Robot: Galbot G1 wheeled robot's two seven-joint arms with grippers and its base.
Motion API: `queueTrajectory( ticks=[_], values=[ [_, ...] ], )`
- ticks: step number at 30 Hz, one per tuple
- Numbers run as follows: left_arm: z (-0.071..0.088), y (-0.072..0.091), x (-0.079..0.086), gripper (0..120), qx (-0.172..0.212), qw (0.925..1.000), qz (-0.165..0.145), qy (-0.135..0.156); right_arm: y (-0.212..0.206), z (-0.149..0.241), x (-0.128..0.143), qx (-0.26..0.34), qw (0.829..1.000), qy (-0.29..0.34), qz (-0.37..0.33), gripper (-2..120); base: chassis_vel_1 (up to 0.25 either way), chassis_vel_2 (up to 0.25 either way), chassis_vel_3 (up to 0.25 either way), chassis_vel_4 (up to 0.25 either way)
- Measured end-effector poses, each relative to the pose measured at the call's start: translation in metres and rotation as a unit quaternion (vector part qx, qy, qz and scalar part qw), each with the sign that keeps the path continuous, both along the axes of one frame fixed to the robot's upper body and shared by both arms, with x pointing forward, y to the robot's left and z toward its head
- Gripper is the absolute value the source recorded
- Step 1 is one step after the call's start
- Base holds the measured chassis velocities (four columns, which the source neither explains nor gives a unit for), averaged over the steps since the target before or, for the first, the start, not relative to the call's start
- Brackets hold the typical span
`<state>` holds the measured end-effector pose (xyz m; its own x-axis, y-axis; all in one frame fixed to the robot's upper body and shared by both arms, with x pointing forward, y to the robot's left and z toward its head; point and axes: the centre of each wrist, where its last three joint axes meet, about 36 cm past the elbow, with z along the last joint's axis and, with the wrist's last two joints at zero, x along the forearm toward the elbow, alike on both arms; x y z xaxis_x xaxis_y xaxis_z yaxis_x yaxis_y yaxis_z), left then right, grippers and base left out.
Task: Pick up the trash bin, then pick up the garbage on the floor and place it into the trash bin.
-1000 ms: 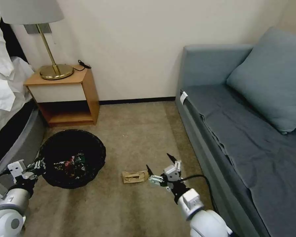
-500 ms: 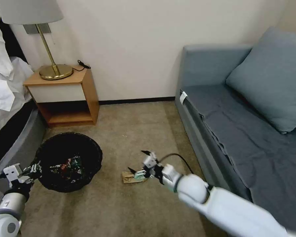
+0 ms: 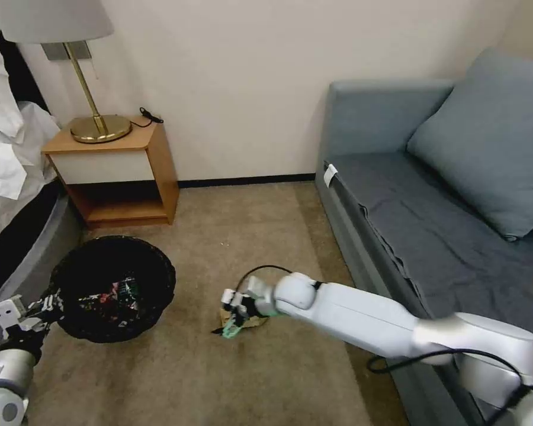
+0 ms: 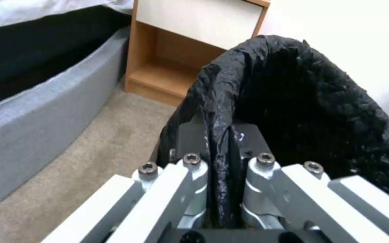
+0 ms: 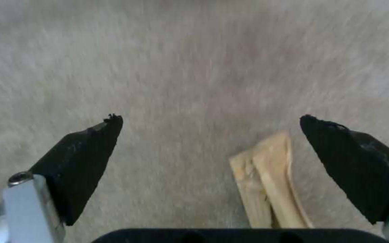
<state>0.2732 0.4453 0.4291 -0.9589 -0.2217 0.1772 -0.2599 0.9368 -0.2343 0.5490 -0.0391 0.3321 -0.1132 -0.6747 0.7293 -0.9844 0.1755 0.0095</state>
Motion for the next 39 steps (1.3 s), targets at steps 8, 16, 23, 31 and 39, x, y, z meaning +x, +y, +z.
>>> queueTrajectory(
  ticks=[8, 16, 23, 31, 39],
  values=[
    [0.002, 0.007, 0.003, 5, 0.001, 1.0, -0.002, -0.003, -0.023, -0.048, 0.036, -0.065, 0.998, 0.007, -0.024, 100, 0.0, 0.0, 0.0, 0.0],
    [0.001, 0.013, 0.003, 5, 0.003, 1.0, -0.002, -0.001, -0.032, -0.069, 0.038, -0.085, 0.996, 0.005, -0.036, 100, 0.0, 0.0, 0.0, 0.0],
    [0.003, 0.017, 0.004, 5, 0.005, 1.0, -0.001, -0.003, -0.033, -0.086, 0.034, -0.099, 0.994, 0.001, -0.051, 100, 0.0, 0.0, 0.0, 0.0],
    [0.001, 0.018, 0.002, 5, 0.005, 1.0, 0.0, -0.003, -0.032, -0.093, 0.027, -0.103, 0.993, -0.002, -0.065, 77, 0.0, 0.0, 0.0, 0.0],
    [0.002, 0.014, 0.0, 5, 0.005, 1.0, -0.004, -0.003, -0.033, -0.096, 0.022, -0.098, 0.992, -0.005, -0.078, 48, 0.0, 0.0, 0.0, 0.0]
  ],
)
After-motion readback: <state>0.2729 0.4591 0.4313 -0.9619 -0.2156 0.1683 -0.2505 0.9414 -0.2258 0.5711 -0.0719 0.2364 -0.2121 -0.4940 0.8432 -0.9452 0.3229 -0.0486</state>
